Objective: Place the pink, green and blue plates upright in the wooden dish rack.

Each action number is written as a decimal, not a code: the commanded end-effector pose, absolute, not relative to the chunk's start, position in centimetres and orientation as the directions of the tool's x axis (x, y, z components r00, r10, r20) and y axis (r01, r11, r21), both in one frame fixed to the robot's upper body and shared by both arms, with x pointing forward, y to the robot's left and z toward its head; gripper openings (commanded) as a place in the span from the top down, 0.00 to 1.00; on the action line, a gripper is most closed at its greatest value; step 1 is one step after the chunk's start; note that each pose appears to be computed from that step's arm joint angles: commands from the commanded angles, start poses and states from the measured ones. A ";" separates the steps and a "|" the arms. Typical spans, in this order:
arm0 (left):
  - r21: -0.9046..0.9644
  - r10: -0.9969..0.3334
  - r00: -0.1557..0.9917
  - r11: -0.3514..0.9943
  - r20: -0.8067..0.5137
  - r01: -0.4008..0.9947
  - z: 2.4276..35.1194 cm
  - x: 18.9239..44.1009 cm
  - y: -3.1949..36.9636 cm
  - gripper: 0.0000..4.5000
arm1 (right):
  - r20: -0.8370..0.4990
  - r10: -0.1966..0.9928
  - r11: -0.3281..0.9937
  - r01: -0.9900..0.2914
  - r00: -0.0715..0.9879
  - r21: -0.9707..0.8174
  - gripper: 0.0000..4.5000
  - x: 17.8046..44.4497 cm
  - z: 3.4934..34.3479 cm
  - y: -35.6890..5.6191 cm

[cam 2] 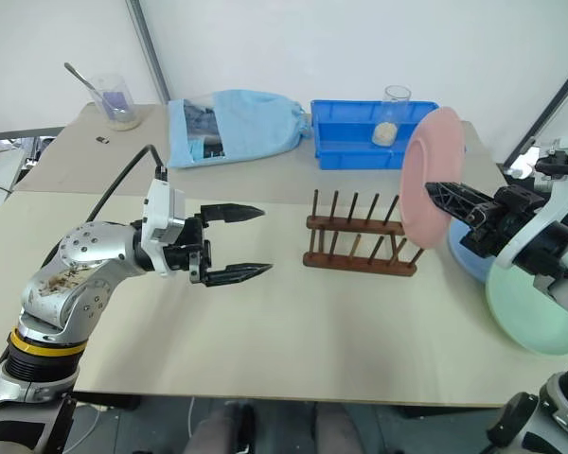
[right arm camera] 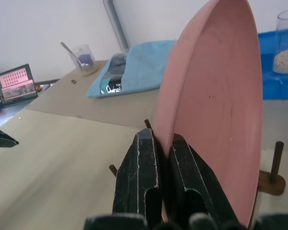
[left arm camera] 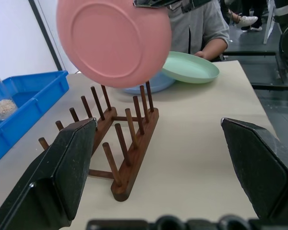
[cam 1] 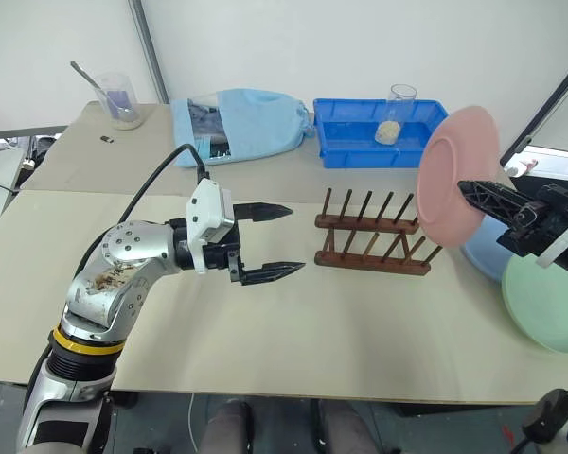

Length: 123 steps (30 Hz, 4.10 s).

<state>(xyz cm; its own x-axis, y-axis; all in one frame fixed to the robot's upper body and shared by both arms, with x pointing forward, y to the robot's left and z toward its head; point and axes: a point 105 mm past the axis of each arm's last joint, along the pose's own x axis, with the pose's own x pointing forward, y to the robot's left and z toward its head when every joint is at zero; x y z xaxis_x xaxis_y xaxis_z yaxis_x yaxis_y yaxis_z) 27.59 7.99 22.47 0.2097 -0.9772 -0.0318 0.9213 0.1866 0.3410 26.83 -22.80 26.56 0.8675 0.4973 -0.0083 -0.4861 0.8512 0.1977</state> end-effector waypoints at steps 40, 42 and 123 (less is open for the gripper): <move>0.323 -0.996 0.091 0.085 -0.002 0.943 22.9 25.8 6.5 0.00 | 0.039 0.351 0.936 -0.349 0.936 -0.053 0.00 28.2 32.7 -28.9; 0.315 -0.997 0.069 0.058 -0.023 0.947 22.7 25.5 6.3 0.00 | -0.032 0.333 0.930 -0.334 0.942 -0.154 0.00 27.0 32.1 -29.6; 0.339 -0.976 0.186 0.137 -0.116 0.931 21.2 26.1 8.8 0.00 | 0.206 0.634 0.661 -0.661 0.745 0.354 0.99 28.8 28.0 -17.8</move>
<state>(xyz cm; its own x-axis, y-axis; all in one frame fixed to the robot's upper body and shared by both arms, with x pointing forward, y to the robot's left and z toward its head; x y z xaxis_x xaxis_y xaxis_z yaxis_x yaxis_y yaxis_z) 26.39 9.15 20.53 0.2047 -0.9699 -0.1319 0.9371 0.1552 0.3126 29.33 -17.54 26.95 0.7526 0.6380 0.1629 -0.6475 0.6721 0.3593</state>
